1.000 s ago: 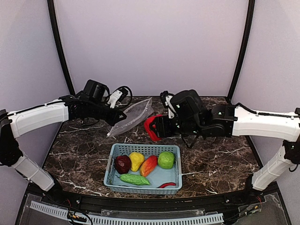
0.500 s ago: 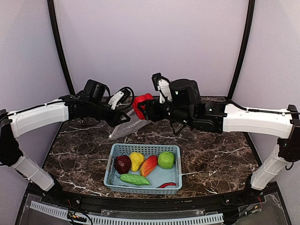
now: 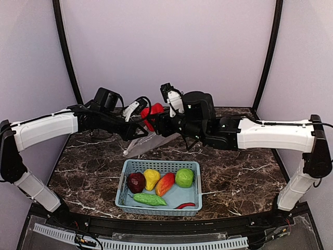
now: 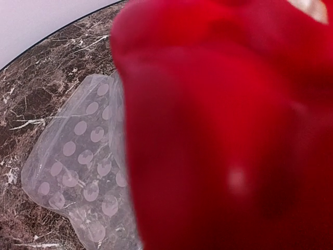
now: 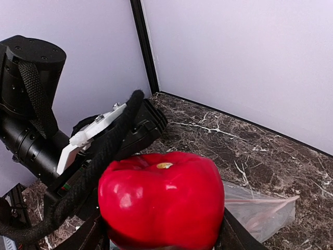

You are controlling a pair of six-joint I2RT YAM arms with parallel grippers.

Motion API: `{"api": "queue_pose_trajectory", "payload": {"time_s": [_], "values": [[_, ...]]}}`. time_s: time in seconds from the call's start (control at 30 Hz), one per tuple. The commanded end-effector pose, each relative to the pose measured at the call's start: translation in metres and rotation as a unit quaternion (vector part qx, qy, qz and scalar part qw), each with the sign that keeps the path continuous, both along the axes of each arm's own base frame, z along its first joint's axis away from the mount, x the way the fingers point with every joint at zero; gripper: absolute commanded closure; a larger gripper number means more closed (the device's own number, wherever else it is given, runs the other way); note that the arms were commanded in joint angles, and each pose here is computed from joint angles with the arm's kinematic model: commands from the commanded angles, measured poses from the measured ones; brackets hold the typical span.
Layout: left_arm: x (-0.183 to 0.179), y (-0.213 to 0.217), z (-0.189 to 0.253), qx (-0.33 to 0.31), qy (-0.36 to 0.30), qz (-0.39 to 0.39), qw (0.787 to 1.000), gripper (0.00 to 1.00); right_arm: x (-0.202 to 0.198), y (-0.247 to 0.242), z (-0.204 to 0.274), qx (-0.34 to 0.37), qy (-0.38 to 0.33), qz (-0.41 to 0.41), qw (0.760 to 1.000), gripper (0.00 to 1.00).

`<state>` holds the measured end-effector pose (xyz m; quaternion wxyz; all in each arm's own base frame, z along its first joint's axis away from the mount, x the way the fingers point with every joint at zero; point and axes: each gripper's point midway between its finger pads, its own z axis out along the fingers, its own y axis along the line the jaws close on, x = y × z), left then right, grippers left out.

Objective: Place the food in the zip-top bag and seal the zipper
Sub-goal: Place the fake vegetable in the zipper food storage bag.

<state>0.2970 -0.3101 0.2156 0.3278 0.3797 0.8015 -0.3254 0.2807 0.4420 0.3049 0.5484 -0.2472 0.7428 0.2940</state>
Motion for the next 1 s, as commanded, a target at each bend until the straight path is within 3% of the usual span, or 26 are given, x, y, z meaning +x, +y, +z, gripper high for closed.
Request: {"api": "queue_pose_trajectory", "payload": {"time_s": [0.0, 0.97], "values": [[-0.007, -0.004, 0.006, -0.011, 0.007, -0.017, 1.000, 0.99, 0.010, 0.002, -0.001, 0.012, -0.021, -0.016, 1.000, 0.39], [-0.005, 0.000, 0.012, -0.016, -0.008, -0.004, 1.000, 0.99, 0.009, -0.017, -0.079, -0.062, 0.042, -0.049, 0.996, 0.41]]}}
